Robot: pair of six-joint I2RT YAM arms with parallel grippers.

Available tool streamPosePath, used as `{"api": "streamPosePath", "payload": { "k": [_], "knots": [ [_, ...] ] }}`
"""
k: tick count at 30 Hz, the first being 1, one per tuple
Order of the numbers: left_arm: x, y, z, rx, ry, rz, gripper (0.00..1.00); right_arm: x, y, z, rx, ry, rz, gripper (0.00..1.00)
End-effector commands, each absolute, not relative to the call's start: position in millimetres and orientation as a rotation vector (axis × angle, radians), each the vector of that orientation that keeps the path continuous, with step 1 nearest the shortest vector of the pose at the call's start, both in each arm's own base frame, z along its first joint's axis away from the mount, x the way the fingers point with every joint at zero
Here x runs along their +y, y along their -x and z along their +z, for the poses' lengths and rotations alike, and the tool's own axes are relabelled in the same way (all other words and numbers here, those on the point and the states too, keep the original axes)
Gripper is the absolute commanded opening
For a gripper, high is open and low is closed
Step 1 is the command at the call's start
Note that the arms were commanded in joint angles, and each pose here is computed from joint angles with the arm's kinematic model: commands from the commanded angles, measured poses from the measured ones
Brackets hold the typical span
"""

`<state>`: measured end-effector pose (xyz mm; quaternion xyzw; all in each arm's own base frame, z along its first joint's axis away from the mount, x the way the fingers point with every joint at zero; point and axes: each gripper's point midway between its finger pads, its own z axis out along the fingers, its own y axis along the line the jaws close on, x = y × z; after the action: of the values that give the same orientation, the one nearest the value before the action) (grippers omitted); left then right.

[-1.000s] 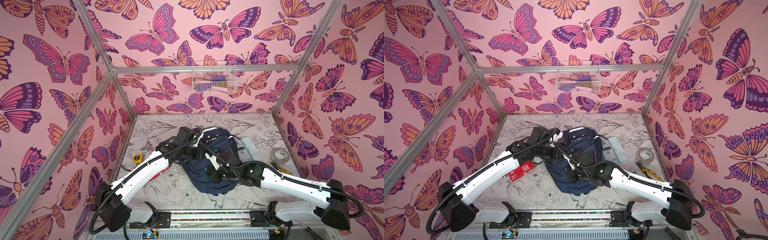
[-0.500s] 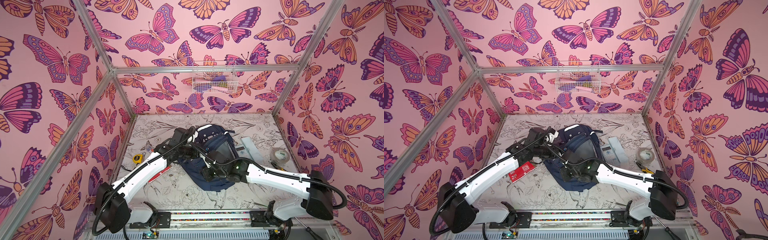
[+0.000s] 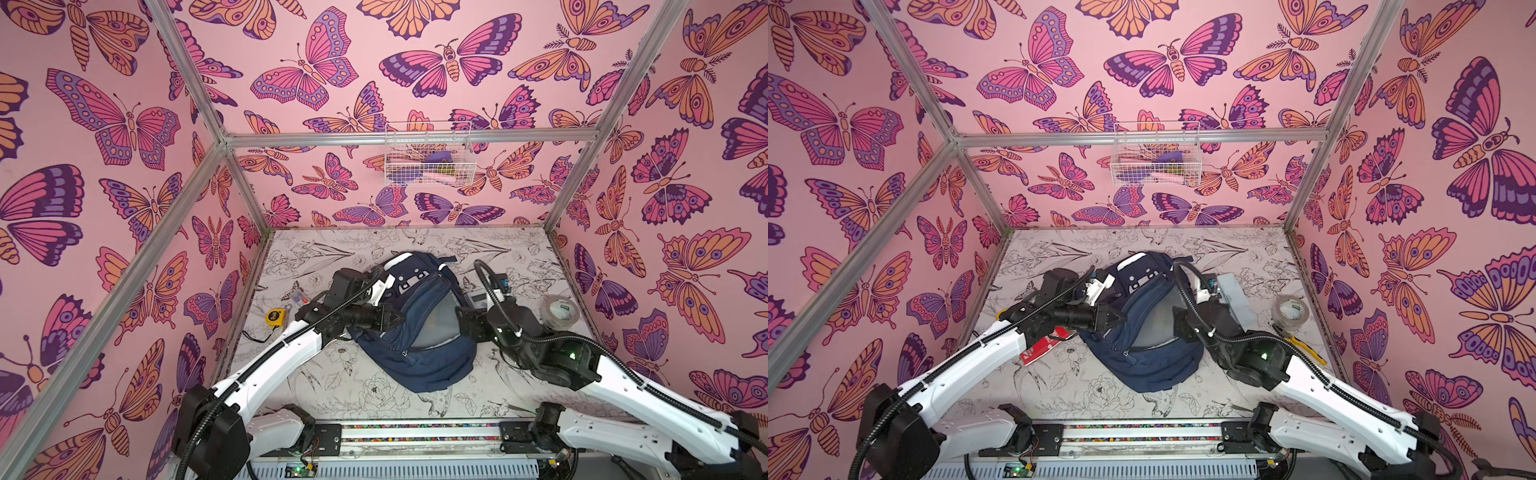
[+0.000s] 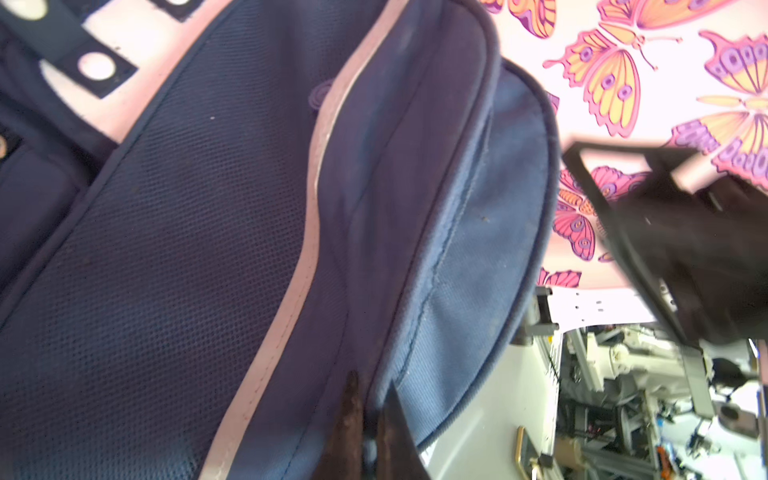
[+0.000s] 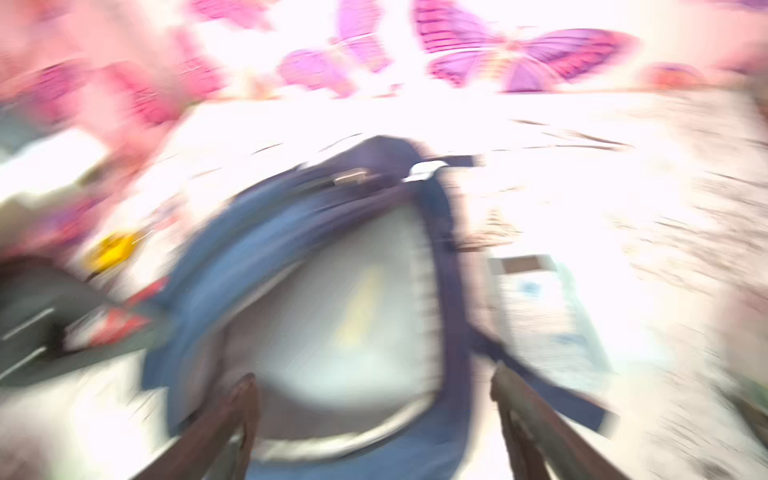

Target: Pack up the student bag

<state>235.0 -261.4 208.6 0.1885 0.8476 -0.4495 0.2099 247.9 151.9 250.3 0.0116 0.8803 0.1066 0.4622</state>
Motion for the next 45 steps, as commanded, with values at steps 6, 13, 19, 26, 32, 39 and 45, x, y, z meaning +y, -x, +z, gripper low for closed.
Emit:
{"api": "streamPosePath", "payload": {
  "k": [6, 13, 19, 26, 32, 39, 45],
  "knots": [
    [-253.3, -222.1, 218.7, 2.209, -0.672, -1.286, 0.0, 68.7, -281.0, 153.4, 2.528, -0.358, 0.018, 0.84],
    [-249.4, -225.0, 219.7, 2.204, -0.66, -1.285, 0.0, 19.0, -331.5, 112.2, 2.596, -0.523, -0.157, 0.87],
    [-251.5, -226.0, 215.6, 2.226, -0.645, -1.319, 0.0, 3.0, -357.2, 66.8, 2.745, -0.518, -0.317, 0.93],
    [-252.5, -227.0, 214.6, 2.234, -0.635, -1.337, 0.0, -2.2, -369.2, 28.4, 2.846, -0.563, -0.229, 0.97],
    [-252.9, -228.1, 214.5, 2.233, -0.624, -1.358, 0.0, -18.5, -364.4, 20.9, 2.833, -0.697, -0.142, 0.95],
    [-247.3, -234.2, 216.6, 2.224, -0.585, -1.336, 0.0, -14.9, -357.8, 16.0, 2.844, -0.725, -0.059, 0.73],
    [-243.8, -238.8, 218.3, 2.218, -0.554, -1.309, 0.0, -14.5, -351.7, 29.7, 2.823, -0.727, -0.049, 0.57]
  ]
}}
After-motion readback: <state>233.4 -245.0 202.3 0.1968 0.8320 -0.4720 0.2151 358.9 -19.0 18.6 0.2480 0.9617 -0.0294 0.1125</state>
